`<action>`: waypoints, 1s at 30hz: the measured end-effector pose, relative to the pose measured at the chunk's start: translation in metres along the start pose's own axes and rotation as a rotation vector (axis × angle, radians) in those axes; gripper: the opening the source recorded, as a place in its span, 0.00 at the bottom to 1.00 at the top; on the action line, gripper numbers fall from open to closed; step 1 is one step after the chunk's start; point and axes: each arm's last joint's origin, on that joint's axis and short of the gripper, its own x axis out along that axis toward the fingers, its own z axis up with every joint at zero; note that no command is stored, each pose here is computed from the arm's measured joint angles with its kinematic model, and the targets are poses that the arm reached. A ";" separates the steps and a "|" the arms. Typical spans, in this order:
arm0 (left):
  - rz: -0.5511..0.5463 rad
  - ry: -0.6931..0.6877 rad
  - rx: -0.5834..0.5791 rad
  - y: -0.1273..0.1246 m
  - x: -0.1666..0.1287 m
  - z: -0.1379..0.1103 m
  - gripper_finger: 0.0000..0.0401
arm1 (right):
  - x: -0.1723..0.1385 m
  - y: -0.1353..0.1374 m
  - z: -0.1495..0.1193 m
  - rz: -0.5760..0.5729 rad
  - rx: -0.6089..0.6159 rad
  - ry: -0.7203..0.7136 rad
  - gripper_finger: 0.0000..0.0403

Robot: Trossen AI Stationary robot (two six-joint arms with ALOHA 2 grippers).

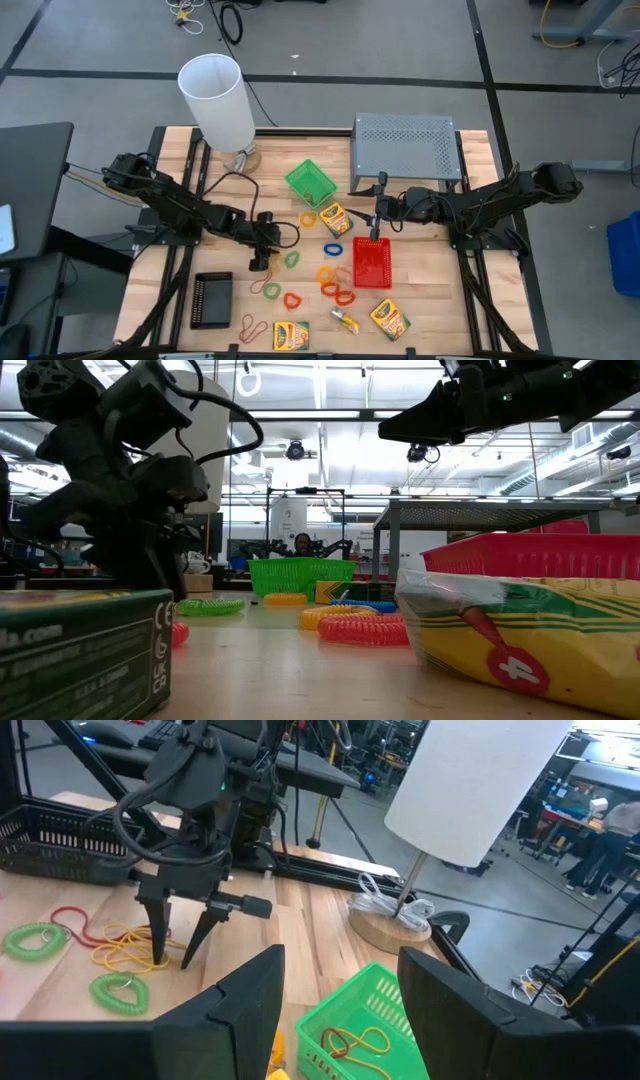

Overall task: Pick & Place Office Desk Supplies
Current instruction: Put the yellow rubber band into the green bin

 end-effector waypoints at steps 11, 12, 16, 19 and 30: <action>0.006 -0.002 0.079 -0.001 0.000 0.008 0.07 | 0.000 0.000 0.000 0.000 0.002 -0.001 0.51; 0.011 -0.003 0.077 -0.001 0.000 0.008 0.04 | 0.000 0.000 0.000 0.000 0.005 -0.001 0.51; 0.064 -0.013 0.048 0.000 0.000 0.008 0.01 | 0.000 0.000 0.000 0.000 0.013 -0.001 0.51; 0.123 -0.041 0.035 0.002 -0.004 0.012 0.01 | 0.000 0.000 0.000 0.000 0.019 -0.001 0.51; 0.266 -0.221 0.112 0.004 -0.032 0.050 0.00 | 0.000 0.000 0.000 -0.001 0.027 -0.003 0.51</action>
